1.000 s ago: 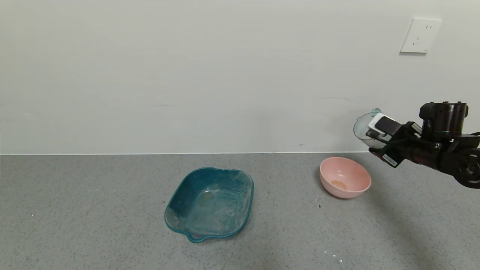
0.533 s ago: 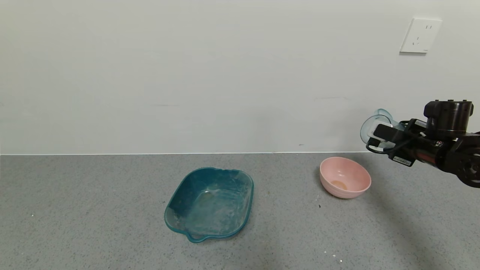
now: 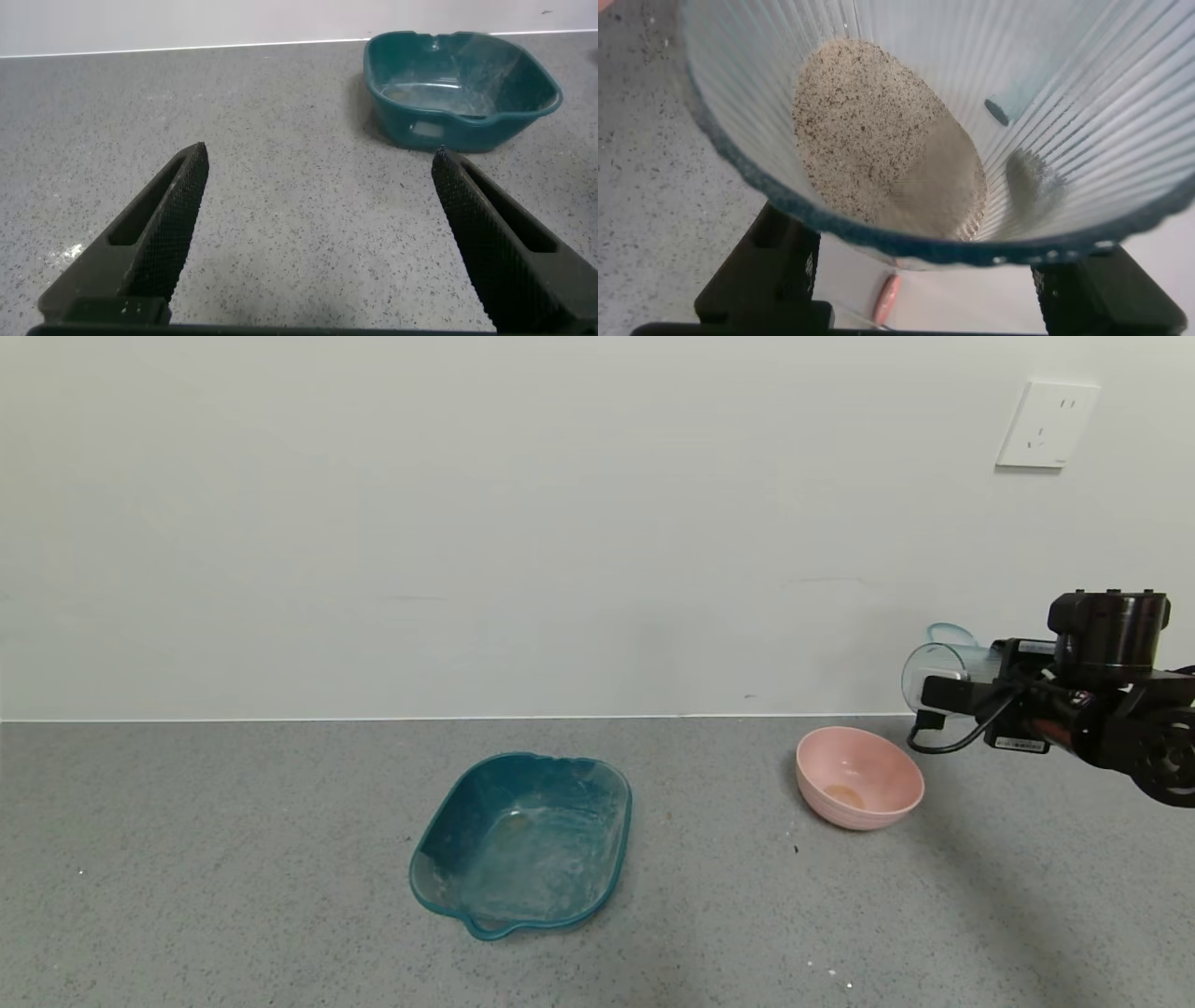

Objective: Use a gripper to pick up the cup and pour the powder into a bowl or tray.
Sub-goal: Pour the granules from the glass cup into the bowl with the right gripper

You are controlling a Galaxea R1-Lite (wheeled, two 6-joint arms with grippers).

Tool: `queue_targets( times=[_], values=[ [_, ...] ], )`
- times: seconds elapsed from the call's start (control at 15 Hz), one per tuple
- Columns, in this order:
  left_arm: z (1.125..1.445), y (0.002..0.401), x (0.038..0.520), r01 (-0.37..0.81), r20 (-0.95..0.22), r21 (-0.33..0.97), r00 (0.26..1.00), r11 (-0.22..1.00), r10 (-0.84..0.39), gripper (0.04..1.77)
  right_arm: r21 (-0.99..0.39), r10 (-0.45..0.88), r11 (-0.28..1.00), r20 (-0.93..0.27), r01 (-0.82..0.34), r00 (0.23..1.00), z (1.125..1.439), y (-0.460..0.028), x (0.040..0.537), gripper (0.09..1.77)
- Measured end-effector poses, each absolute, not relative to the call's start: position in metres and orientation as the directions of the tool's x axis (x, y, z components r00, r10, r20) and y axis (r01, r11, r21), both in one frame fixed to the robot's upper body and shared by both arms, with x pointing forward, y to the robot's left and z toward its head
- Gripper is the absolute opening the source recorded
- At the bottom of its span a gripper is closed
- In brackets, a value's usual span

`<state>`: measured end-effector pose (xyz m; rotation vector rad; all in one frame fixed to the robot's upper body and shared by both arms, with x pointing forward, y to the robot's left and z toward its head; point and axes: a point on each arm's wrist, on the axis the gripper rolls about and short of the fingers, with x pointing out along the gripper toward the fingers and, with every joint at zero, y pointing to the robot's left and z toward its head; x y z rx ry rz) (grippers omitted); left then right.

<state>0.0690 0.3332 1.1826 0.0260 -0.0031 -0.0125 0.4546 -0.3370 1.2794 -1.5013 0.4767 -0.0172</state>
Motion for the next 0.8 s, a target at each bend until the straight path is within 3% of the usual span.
queue_targets(
  times=[0.8],
  values=[
    [1.183, 0.333, 0.069, 0.012, 0.003, 0.026, 1.0, 1.0, -0.012, 1.72, -0.918, -0.353, -0.18, -0.275, -0.353, 0.894, 1.258, -0.336, 0.471, 1.29]
  ],
)
